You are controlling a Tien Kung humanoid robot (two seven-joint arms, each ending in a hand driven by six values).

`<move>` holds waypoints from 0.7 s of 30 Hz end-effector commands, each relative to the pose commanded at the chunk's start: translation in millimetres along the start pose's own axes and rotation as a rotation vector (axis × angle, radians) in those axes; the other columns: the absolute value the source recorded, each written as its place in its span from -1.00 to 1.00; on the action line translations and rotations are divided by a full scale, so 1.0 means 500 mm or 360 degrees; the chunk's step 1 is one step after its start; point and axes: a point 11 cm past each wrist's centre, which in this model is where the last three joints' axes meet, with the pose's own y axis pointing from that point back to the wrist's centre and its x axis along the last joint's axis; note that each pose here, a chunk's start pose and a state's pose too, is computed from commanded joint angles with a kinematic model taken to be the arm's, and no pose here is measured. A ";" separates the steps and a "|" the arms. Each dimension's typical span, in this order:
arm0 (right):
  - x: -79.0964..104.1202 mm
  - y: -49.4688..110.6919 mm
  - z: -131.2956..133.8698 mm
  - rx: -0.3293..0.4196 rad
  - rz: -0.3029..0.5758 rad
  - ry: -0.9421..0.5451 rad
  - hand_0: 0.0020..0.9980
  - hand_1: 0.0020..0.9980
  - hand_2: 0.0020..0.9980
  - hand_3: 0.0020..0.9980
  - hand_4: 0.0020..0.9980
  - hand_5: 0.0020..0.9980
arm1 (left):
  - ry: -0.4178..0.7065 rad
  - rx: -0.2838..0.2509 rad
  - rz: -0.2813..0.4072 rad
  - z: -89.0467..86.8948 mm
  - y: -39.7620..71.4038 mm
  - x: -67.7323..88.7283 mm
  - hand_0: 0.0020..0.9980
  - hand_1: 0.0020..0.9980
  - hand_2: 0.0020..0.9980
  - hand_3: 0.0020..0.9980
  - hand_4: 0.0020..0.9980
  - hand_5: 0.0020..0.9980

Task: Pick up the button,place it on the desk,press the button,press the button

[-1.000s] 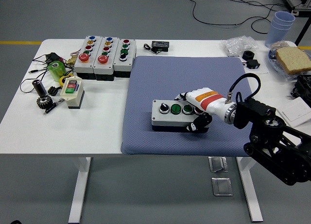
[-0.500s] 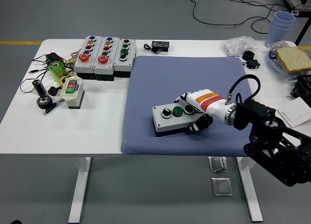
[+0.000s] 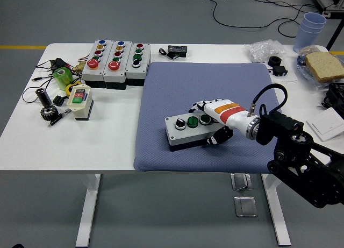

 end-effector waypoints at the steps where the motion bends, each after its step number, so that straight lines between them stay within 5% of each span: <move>1: -0.001 0.000 0.000 -0.0007 -0.0001 -0.0006 0.90 0.79 1.00 1.00 0.88 -0.66 | -0.0002 0.0001 -0.0001 0.000 0.000 -0.001 0.30 0.27 0.27 0.11 -0.36 0.71; 21: 0.007 -0.007 -0.033 0.0021 0.0079 0.0022 0.94 0.84 1.00 1.00 0.84 -0.73 | -0.0020 0.0008 -0.0014 -0.006 -0.001 -0.010 0.30 0.27 0.27 0.11 -0.35 0.72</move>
